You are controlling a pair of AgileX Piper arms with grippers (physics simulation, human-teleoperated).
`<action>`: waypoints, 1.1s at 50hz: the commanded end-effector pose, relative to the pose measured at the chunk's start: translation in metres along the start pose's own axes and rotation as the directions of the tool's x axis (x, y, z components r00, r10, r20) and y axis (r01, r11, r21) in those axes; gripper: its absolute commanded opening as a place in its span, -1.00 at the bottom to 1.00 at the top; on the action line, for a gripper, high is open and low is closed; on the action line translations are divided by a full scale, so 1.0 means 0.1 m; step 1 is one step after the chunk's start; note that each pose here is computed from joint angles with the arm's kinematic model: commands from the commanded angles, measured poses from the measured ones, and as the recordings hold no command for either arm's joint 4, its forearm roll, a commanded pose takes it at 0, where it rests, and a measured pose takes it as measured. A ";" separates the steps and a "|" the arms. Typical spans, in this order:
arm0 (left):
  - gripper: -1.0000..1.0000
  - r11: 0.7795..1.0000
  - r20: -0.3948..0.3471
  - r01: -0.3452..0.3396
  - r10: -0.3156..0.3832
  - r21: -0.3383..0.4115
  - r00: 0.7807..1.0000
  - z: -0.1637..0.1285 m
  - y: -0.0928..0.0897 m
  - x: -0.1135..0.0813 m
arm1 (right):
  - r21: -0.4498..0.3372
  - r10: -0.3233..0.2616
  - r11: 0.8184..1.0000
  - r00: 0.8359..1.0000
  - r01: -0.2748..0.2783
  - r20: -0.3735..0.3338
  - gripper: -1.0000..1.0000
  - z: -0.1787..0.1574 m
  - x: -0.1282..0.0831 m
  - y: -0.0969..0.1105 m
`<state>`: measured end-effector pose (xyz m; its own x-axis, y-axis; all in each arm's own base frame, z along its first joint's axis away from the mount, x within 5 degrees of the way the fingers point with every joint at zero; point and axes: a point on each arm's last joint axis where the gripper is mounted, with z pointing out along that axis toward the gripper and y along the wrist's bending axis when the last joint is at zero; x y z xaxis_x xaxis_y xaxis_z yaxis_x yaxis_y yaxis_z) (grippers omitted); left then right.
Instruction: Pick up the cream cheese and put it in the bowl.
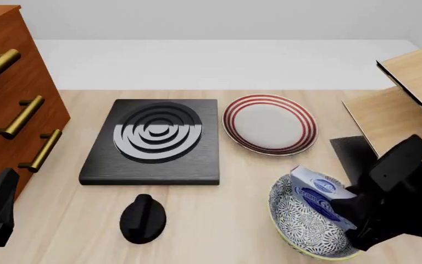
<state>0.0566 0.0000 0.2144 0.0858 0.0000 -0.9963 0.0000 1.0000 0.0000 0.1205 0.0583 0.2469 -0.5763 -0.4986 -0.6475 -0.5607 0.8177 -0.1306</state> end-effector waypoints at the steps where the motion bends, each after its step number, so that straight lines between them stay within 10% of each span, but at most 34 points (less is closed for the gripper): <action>1: 1.00 1.000 0.000 0.000 0.000 0.000 1.000 0.00 0.00 0.00 | 0.002 0.023 1.000 1.000 -0.023 -0.001 -1.00 0.08 0.04 0.00; 43: 1.00 1.000 0.000 0.000 0.000 0.000 1.000 0.00 0.00 0.00 | 0.007 0.051 0.999 0.998 -0.050 -0.032 -1.00 0.25 0.21 0.02; 44: 1.00 1.000 0.000 0.000 0.000 0.000 1.000 0.00 0.00 0.00 | 0.004 0.050 0.999 0.998 -0.050 -0.032 1.00 0.24 0.20 0.02; 55: 1.00 1.000 0.000 0.000 0.000 0.000 1.000 0.00 0.00 0.00 | 0.002 0.047 0.999 0.998 -0.047 -0.029 1.00 0.21 0.17 0.02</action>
<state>0.0566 0.0000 0.2144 0.0858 0.0000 -0.9963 0.0000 1.0000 0.0000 0.1220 0.0575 0.2170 -0.6192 -0.4704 -0.6288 -0.5335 0.8396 -0.1028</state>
